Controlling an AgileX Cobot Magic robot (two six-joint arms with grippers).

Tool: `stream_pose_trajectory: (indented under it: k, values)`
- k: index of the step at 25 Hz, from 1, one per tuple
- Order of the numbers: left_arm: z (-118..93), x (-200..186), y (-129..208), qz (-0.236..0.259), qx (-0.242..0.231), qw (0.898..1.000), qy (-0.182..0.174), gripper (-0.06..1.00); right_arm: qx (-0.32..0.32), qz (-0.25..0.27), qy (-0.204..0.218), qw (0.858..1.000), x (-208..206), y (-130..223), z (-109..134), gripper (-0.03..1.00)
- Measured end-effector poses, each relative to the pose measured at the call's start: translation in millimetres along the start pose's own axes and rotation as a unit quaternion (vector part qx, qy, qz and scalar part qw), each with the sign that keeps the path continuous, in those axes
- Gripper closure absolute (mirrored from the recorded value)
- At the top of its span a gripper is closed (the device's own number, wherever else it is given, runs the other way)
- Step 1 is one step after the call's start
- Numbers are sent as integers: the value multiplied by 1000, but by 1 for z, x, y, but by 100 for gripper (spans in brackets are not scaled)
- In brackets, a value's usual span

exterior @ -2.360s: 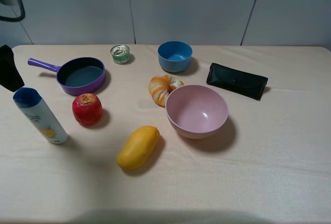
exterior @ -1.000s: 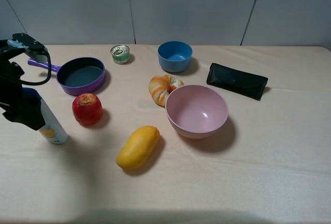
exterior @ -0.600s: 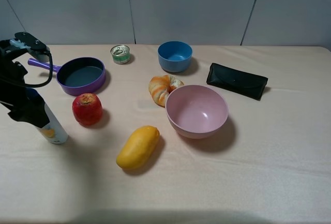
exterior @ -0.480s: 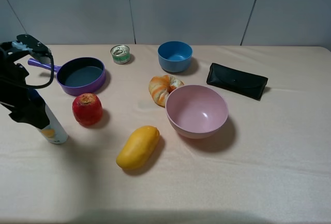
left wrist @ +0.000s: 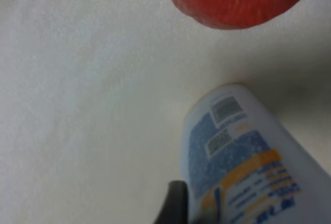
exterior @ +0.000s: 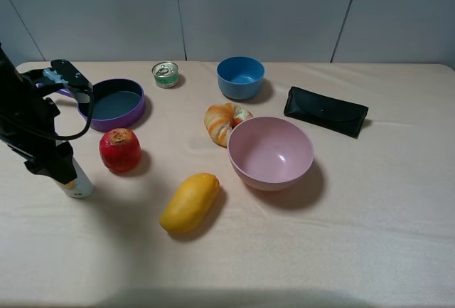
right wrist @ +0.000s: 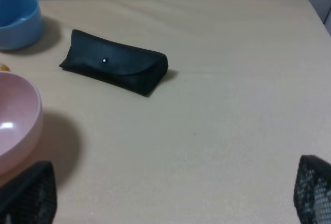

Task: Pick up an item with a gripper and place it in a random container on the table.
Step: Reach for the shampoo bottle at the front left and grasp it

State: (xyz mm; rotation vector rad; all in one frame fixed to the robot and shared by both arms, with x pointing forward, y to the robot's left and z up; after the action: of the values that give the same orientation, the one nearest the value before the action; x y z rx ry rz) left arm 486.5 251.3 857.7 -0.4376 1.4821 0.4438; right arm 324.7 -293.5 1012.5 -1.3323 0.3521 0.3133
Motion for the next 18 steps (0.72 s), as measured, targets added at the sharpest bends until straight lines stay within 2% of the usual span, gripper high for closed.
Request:
stream_pose_trajectory:
  k: [2, 5, 6, 18]
  values:
    - [0, 0, 0, 1, 1, 1000, -1, 30, 0, 0, 0, 1000, 0, 0, 0, 27]
    - [1, 0, 1, 3, 3, 1000, -3, 49, 0, 0, 0, 1000, 0, 0, 0, 27]
    - [1, 0, 1, 3, 3, 1000, -2, 52, 0, 0, 0, 1000, 0, 0, 0, 27]
    - [-1, 0, 5, 12, 13, 1000, 3, 54, 0, 0, 0, 1000, 0, 0, 0, 27]
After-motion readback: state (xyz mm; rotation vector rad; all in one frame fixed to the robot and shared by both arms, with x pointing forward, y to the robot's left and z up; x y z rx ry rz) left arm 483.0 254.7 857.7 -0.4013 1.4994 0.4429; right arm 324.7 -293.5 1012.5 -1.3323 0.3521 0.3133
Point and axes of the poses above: a point on each arm's last joint axis where the gripper is mounted, x pointing out along that axis toward the gripper, z along the wrist's bending axis when the last joint is at zero, y = z × x, the point moved 10 cm from there along x, pointing out along that axis toward the gripper, and after that the axes turned 10 degrees about x, right-handed, at the moved point
